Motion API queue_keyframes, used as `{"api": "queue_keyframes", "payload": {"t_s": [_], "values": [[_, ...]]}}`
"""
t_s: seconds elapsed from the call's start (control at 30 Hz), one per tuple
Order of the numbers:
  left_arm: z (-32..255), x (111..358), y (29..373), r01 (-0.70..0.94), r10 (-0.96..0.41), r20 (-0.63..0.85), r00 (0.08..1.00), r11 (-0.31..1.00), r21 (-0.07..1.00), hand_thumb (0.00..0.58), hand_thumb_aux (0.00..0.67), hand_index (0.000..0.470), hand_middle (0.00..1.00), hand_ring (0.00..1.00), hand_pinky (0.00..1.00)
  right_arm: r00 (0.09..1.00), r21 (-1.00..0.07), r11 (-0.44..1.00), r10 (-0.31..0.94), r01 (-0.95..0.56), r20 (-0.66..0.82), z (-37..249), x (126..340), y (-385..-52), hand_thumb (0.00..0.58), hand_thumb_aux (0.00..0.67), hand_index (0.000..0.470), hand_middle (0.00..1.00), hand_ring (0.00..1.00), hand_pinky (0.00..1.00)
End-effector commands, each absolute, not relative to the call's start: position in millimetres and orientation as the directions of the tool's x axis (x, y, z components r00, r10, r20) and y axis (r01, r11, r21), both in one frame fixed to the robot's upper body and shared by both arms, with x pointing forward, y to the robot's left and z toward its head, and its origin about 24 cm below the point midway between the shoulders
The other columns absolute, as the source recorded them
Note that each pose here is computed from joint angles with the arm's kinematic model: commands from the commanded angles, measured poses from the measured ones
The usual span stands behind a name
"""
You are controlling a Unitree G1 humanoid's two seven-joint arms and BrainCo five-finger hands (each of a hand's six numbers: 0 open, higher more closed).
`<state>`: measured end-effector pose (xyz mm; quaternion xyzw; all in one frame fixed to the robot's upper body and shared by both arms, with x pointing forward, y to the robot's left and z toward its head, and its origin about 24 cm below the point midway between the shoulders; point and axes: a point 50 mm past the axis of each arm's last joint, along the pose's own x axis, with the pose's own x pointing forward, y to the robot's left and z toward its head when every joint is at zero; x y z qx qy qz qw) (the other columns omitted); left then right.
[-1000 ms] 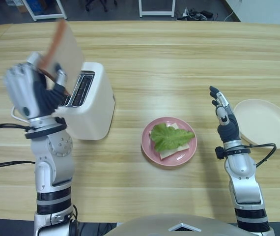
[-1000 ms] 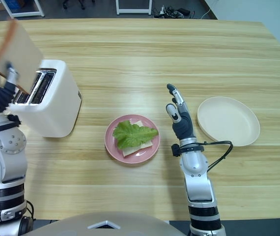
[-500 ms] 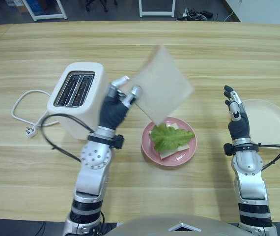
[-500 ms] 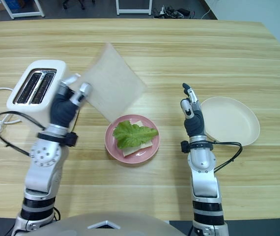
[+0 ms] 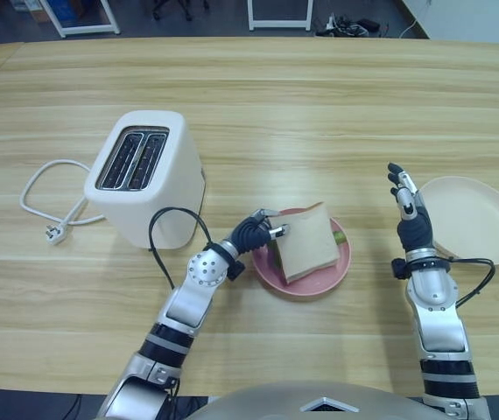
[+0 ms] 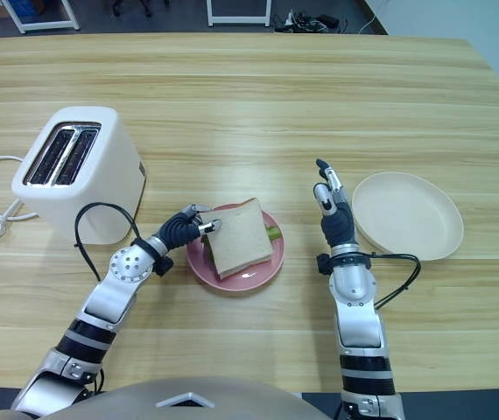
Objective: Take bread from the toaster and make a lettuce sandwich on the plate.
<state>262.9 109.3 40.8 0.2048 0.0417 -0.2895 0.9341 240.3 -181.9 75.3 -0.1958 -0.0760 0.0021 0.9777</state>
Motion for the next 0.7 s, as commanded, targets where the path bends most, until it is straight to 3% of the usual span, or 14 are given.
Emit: {"api": "queue_keyframes", "payload": {"t_s": [0.03, 0.13, 0.23, 0.33, 0.53, 0.7], "values": [[24.5, 266.4, 109.2, 0.603, -0.540, -0.267, 0.798, 0.704, 0.376, 0.580, 0.670, 0.470, 1.00, 1.00, 1.00, 0.988, -0.394, 0.919, 0.057, 0.004, 0.142, 74.0, 238.7, -178.3, 0.000, 0.000, 0.000, 0.00, 0.00, 0.00], [13.4, 268.2, 116.4, 0.595, -0.510, -0.305, 0.804, 0.690, 0.413, 0.580, 0.670, 0.470, 1.00, 1.00, 1.00, 0.960, -0.562, 0.825, 0.201, -0.058, 0.196, 77.5, 226.9, -160.7, 0.000, 0.000, 0.000, 0.00, 0.00, 0.00], [8.9, 269.0, 121.2, 0.585, -0.489, -0.321, 0.811, 0.681, 0.440, 0.580, 0.670, 0.470, 1.00, 1.00, 1.00, 0.859, -0.832, 0.546, 0.470, -0.104, 0.201, 71.3, 203.2, -128.5, 0.000, 0.000, 0.000, 0.00, 0.00, 0.00], [7.1, 269.5, 123.7, 0.579, -0.478, -0.327, 0.815, 0.676, 0.456, 0.580, 0.670, 0.470, 1.00, 1.00, 1.00, 0.774, -0.956, 0.280, 0.622, -0.082, 0.116, 51.8, 188.5, -111.7, 0.000, 0.000, 0.000, 0.00, 0.00, 0.00], [6.6, 269.1, 123.8, 0.581, -0.476, -0.333, 0.814, 0.661, 0.475, 0.580, 0.670, 0.470, 1.00, 1.00, 1.00, 0.743, -0.988, -0.049, 0.654, -0.146, -0.142, -13.3, 188.5, -114.4, 0.000, 0.000, 0.000, 0.00, 0.00, 0.00], [9.8, 264.8, 121.9, 0.586, -0.488, -0.327, 0.809, 0.633, 0.505, 0.580, 0.670, 0.470, 1.00, 1.00, 1.00, 0.669, -0.868, -0.316, 0.553, -0.384, -0.497, -57.1, 179.4, -129.3, 0.000, 0.000, 0.000, 0.00, 0.00, 0.00]]}}
